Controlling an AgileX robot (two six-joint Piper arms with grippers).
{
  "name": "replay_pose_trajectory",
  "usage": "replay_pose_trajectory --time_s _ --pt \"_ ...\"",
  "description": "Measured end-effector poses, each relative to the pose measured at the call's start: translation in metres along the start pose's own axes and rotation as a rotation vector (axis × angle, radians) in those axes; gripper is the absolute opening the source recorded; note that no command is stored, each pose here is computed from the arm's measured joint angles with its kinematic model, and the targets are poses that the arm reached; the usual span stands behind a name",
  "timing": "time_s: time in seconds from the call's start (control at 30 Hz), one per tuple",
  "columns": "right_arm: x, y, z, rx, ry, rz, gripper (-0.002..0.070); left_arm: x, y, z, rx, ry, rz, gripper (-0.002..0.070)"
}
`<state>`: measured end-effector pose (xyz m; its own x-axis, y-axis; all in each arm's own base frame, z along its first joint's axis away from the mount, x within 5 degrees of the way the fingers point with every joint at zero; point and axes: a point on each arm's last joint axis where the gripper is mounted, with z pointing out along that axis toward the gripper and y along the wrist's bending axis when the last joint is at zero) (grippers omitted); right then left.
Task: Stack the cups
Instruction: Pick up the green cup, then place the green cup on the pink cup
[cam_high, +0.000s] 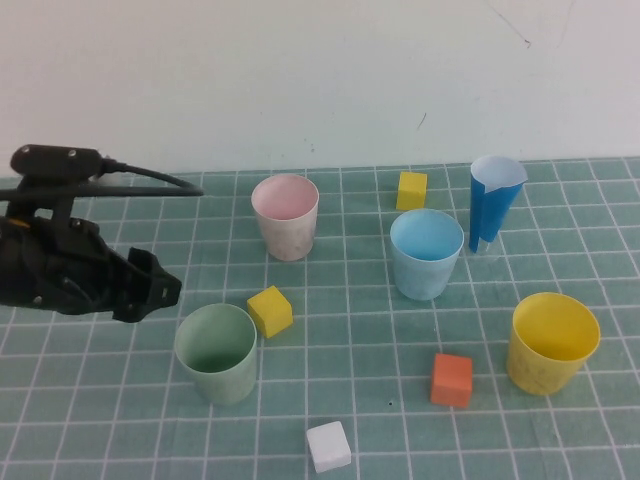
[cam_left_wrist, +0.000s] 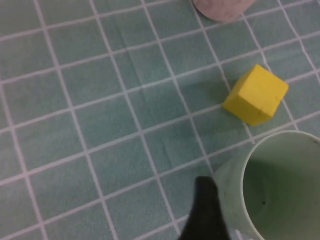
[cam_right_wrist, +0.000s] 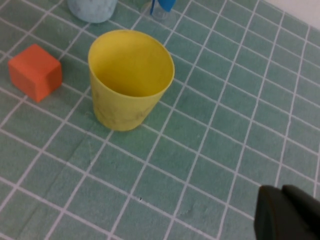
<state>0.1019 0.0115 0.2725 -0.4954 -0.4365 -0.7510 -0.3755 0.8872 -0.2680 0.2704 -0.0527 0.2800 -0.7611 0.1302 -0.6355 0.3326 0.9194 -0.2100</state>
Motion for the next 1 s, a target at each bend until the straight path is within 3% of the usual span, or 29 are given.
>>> replay_pose_trajectory --time_s 0.1,0.37,0.47,0.6,0.67,0.8,1.0 --pt "0.000 0.000 0.000 0.000 0.000 -0.003 -0.0001 -0.004 0.003 0.014 0.025 0.053 0.032 0.0491" --pt "0.000 0.000 0.000 -0.001 -0.001 -0.015 -0.0001 0.005 0.012 0.061 0.104 0.149 0.113 0.0484" --pt "0.000 0.000 0.000 -0.001 -0.001 -0.021 -0.0001 0.009 0.013 0.077 0.106 0.177 0.143 0.0410" --pt "0.000 0.000 0.000 -0.001 -0.001 -0.025 -0.0001 0.015 0.009 0.093 0.121 0.212 0.154 0.0151" --pt "0.000 0.000 0.000 -0.001 -0.001 -0.026 -0.0001 0.014 0.006 0.095 0.129 0.215 0.164 0.0066" --pt "0.000 0.000 0.000 0.000 0.000 -0.031 -0.0001 -0.009 0.000 0.089 0.146 0.166 0.161 0.0027" --pt "0.001 -0.001 0.000 0.006 0.006 -0.063 -0.0001 -0.082 -0.008 0.057 0.115 -0.032 0.090 0.0027"
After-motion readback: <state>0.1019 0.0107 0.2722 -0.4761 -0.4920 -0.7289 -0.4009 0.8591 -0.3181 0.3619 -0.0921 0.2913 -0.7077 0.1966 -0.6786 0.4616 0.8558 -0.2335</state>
